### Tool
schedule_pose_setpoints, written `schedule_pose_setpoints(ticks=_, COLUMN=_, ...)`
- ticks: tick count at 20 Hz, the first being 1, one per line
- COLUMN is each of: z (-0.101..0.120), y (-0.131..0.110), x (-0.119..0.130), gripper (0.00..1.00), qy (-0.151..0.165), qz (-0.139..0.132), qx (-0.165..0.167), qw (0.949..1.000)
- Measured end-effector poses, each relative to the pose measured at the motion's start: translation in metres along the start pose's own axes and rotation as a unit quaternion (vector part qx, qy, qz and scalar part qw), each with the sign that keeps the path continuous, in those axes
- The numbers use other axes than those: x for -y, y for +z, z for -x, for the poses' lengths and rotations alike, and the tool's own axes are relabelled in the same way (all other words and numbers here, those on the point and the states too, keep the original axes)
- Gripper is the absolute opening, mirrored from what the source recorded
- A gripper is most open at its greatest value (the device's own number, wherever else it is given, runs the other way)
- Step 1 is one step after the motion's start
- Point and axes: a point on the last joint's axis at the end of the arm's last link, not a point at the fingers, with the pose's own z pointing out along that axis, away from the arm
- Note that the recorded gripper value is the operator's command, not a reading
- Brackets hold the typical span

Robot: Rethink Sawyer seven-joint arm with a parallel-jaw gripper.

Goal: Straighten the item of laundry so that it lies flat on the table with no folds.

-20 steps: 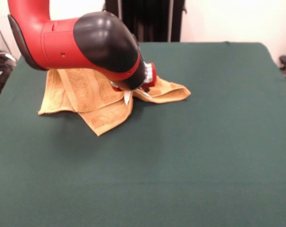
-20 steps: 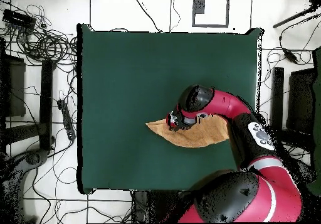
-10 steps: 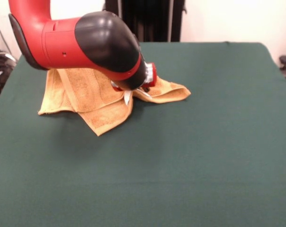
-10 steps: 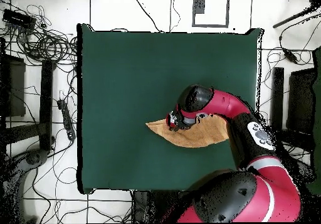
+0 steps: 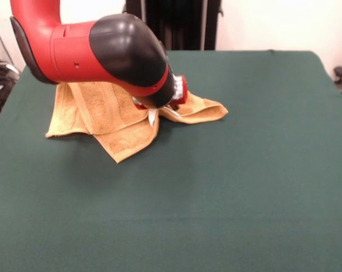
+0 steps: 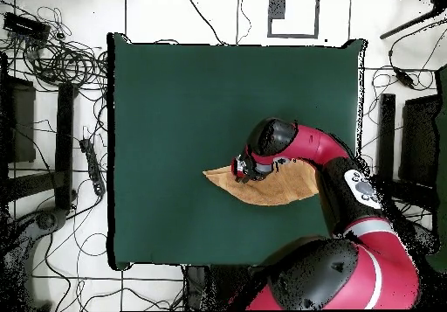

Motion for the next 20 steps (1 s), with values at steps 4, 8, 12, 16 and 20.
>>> schedule_pose_setpoints(ticks=4, z=0.0000, y=-0.0001, x=0.0006, gripper=1.00, qy=0.001, qz=0.001, qx=0.000, qw=1.0000)
schedule_pose_setpoints(ticks=8, z=0.0001, y=-0.0004, x=0.0010, gripper=1.00, qy=0.001, qz=0.002, qx=0.000, qw=1.0000)
schedule_pose_setpoints(ticks=12, z=0.0004, y=-0.0010, x=0.0025, gripper=1.00, qy=0.002, qz=0.005, qx=0.001, qw=1.0000)
schedule_pose_setpoints(ticks=16, z=0.0005, y=-0.0016, x=0.0035, gripper=1.00, qy=0.002, qz=0.006, qx=0.002, qw=1.0000)
schedule_pose_setpoints(ticks=20, z=0.0006, y=-0.0015, x=0.0035, gripper=1.00, qy=0.002, qz=0.006, qx=0.002, qw=1.0000)
